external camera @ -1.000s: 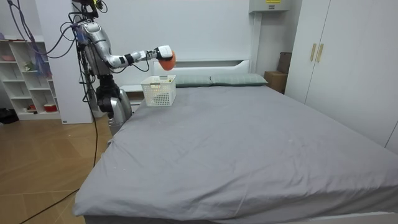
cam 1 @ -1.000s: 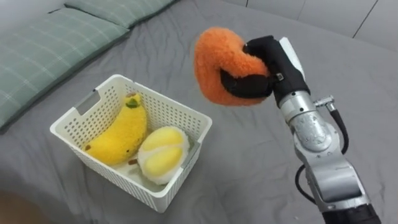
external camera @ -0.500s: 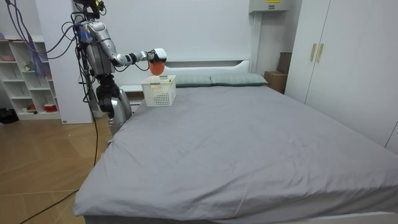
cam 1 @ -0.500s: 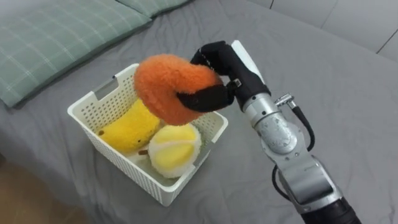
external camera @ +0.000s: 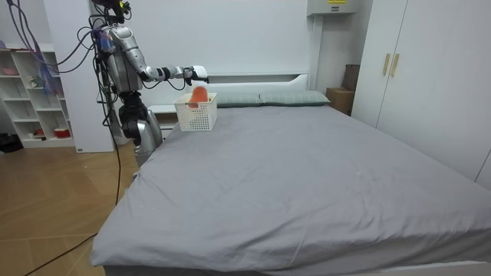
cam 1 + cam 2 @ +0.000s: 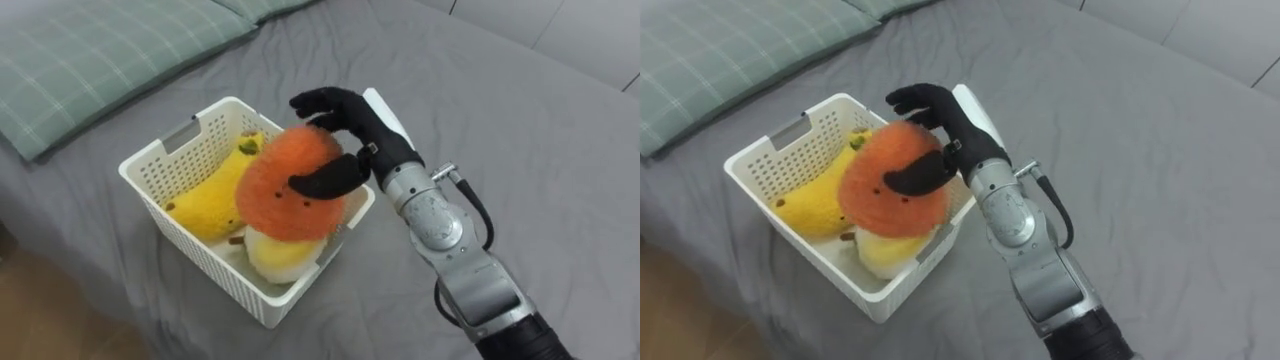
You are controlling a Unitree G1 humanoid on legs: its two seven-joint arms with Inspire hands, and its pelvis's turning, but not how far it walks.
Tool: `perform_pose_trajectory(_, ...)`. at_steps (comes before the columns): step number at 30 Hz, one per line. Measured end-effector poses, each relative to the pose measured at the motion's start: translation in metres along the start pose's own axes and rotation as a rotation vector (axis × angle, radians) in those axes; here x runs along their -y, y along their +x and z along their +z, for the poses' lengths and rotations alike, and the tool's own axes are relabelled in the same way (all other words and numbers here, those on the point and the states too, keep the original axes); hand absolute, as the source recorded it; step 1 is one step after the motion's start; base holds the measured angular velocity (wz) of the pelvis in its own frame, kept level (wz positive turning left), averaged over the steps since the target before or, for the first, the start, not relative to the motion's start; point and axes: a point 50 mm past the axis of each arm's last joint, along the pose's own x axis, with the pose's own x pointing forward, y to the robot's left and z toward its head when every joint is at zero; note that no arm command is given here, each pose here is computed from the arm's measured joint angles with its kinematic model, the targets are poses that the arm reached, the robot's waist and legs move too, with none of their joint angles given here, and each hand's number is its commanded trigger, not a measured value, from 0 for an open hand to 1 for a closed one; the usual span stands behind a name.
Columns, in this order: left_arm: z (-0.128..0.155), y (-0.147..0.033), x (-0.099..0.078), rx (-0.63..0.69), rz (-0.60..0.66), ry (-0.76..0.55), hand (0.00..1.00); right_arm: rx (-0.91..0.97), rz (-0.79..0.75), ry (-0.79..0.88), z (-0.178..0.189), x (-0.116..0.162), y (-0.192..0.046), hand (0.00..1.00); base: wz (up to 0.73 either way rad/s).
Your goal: Collect toys from the bed
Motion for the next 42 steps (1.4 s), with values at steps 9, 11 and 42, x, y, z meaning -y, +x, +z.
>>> perform_pose_trajectory(9, 0.007, 0.0, -0.003, 0.028, 0.01, 0.032, 0.0, -0.012, -0.021, -0.002, -0.003, 0.0, 0.0, 0.0, 0.0)
perform_pose_trajectory(11, 0.007, 0.0, -0.003, 0.029, 0.01, 0.031, 0.0, -0.012, -0.021, -0.002, -0.003, 0.0, 0.0, 0.0, 0.0)
perform_pose_trajectory(42, 0.006, 0.0, -0.004, 0.026, 0.001, 0.026, 0.0, -0.047, -0.025, -0.008, -0.012, -0.002, 0.0, 0.0, 0.0)
